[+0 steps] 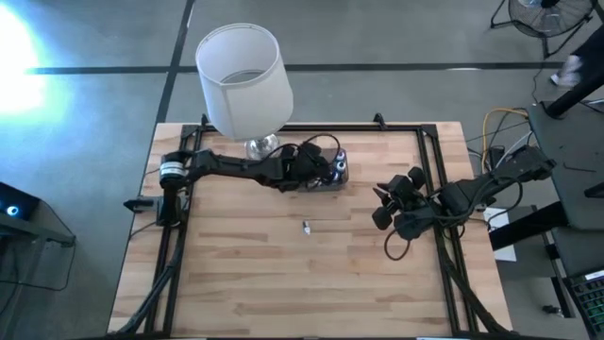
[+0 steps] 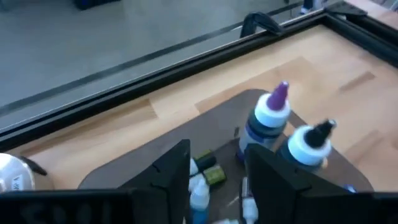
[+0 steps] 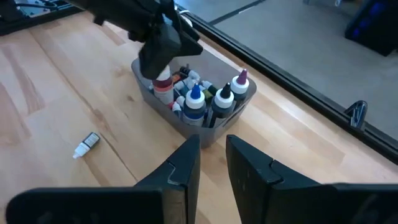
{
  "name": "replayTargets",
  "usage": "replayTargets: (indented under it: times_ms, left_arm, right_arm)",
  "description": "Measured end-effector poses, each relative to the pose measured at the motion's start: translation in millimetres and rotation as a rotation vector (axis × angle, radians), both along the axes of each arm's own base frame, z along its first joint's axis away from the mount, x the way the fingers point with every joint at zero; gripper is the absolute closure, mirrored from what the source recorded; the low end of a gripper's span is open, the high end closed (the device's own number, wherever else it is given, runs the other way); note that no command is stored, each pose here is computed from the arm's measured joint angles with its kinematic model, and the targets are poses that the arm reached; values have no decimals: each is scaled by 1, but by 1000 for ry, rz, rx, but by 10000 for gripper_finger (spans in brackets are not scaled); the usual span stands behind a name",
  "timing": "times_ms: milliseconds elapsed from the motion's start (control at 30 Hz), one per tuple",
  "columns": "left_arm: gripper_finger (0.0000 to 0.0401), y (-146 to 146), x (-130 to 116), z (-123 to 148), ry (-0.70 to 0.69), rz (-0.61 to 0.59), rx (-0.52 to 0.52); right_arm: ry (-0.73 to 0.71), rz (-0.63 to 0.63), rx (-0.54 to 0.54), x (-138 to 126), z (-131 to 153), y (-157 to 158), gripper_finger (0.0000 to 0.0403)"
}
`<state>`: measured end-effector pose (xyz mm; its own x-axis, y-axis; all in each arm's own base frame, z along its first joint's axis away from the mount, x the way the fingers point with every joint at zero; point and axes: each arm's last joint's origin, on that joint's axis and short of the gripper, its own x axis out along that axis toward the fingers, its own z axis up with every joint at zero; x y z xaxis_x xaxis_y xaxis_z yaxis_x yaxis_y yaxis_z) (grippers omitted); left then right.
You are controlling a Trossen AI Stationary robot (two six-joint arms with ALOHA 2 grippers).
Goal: Pick & Place food coloring
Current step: Put the small black food coloring bottle into the bin
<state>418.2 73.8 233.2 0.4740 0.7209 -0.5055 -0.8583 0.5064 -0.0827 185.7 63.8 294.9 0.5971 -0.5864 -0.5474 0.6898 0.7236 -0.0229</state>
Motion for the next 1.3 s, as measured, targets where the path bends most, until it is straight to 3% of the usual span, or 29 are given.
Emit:
replayTargets:
  times_ms: [133,233,333,400,500,567,633,733,833,1000,1167,1300]
  left_arm:
    - [257,-20,-9,22,-17,-72,-22]
    - [255,-50,-21,50,-21,-247,-47]
    - [255,-88,-38,64,68,-437,-46]
    - [255,-108,-49,60,129,-532,-88]
    - [254,-125,-59,42,158,-599,-245]
    - [254,-130,-63,29,238,-701,-250]
    - [254,-135,-65,17,344,-892,-135]
    - [254,-138,-69,0,541,-1171,120]
    - [254,-134,-65,-10,620,-1305,304]
    - [254,-124,-54,-27,679,-1380,453]
    - [254,-119,-42,-48,744,-1487,477]
    - [254,-120,-36,-50,766,-1523,509]
  right_arm:
    - [20,22,28,0,-1,1,330]
    - [61,53,109,0,-5,0,328]
    - [113,58,255,5,-17,-4,328]
    - [143,43,329,7,-30,-8,327]
    - [167,29,401,12,-48,-15,319]
    - [192,43,424,15,-60,-18,311]
    - [196,89,428,17,-66,-18,303]
    - [212,212,407,22,-68,-15,287]
    - [275,318,389,24,-67,-12,272]
    - [277,386,401,27,-59,-7,245]
    - [295,387,419,28,-51,-6,219]
    - [295,380,434,27,-47,-6,205]
